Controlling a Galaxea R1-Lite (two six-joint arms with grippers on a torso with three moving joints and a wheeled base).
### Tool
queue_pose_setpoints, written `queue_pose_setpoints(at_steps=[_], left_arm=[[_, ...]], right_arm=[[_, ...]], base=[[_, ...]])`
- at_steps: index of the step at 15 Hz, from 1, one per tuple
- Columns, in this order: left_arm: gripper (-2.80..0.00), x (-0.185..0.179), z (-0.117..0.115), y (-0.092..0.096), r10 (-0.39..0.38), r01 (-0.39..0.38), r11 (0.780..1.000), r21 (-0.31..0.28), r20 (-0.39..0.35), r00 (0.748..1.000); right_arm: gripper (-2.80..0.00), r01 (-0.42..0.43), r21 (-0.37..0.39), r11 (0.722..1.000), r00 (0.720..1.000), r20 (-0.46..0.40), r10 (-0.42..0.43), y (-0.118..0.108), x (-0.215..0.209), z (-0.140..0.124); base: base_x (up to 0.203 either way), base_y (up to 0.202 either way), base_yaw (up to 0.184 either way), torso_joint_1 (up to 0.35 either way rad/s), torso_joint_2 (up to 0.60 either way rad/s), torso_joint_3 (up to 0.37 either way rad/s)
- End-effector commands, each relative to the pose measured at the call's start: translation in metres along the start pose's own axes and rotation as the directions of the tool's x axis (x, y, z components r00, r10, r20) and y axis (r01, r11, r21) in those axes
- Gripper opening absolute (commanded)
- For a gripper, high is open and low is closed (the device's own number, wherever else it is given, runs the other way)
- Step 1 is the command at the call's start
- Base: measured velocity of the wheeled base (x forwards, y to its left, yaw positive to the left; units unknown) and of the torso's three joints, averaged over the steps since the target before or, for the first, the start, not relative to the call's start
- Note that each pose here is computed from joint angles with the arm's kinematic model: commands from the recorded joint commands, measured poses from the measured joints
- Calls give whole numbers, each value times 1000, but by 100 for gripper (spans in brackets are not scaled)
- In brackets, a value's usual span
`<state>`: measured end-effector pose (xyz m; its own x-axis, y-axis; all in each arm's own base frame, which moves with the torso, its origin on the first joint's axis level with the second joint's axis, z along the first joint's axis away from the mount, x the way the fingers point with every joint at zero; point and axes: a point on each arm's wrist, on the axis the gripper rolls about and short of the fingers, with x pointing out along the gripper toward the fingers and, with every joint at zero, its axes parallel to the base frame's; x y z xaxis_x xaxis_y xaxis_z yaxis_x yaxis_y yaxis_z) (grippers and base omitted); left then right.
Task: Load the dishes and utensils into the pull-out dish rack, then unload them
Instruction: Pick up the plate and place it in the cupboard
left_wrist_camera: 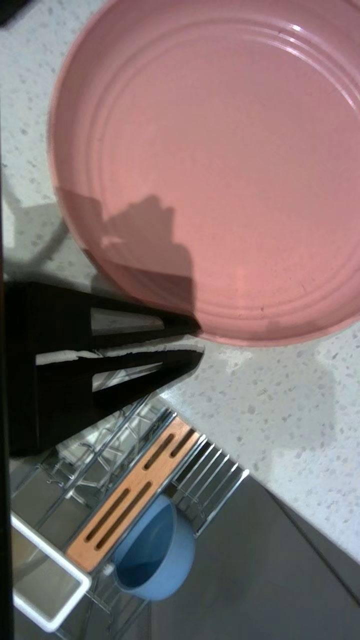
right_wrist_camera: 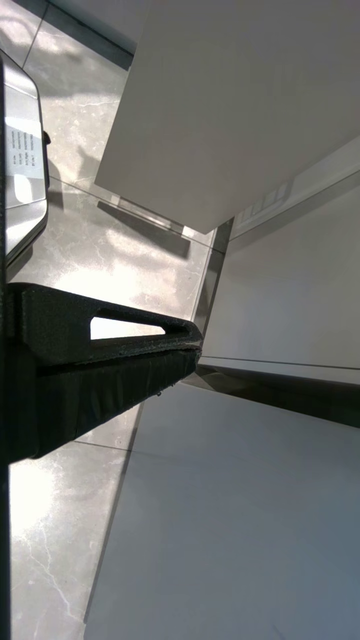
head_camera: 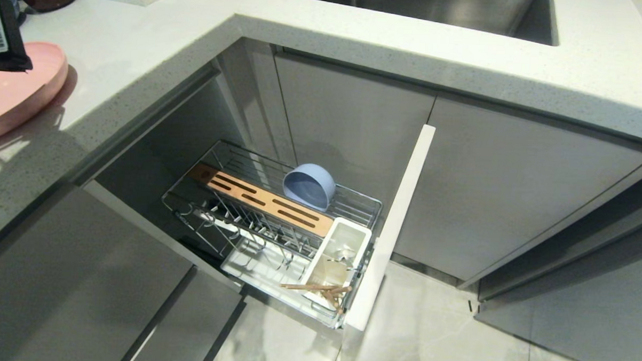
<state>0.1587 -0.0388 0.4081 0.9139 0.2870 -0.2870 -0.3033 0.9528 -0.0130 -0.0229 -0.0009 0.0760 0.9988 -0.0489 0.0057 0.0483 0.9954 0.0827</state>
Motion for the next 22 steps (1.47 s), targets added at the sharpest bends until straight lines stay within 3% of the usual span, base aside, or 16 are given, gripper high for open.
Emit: queue_pose_setpoints(at_steps=[1,7,12,22], left_arm=[[0,13,-2,-8,15,-15,1000,17,-25,1000],[0,20,-1,-10,83,-83,996,16,-12,996],[0,42,5,1,194,-194,981,-5,-22,981],[0,58,3,-5,201,-201,980,15,-51,978]], right_arm=[[-280,0,1,1000,1000,5,0,0,0,0],[-280,0,1,1000,1000,5,0,0,0,0],[-280,0,1,1000,1000,5,0,0,0,0],[-280,0,0,1000,1000,5,0,0,0,0]], base=[[0,0,0,0,0,0],[0,0,0,0,0,0],[0,0,0,0,0,0],[0,0,0,0,0,0]])
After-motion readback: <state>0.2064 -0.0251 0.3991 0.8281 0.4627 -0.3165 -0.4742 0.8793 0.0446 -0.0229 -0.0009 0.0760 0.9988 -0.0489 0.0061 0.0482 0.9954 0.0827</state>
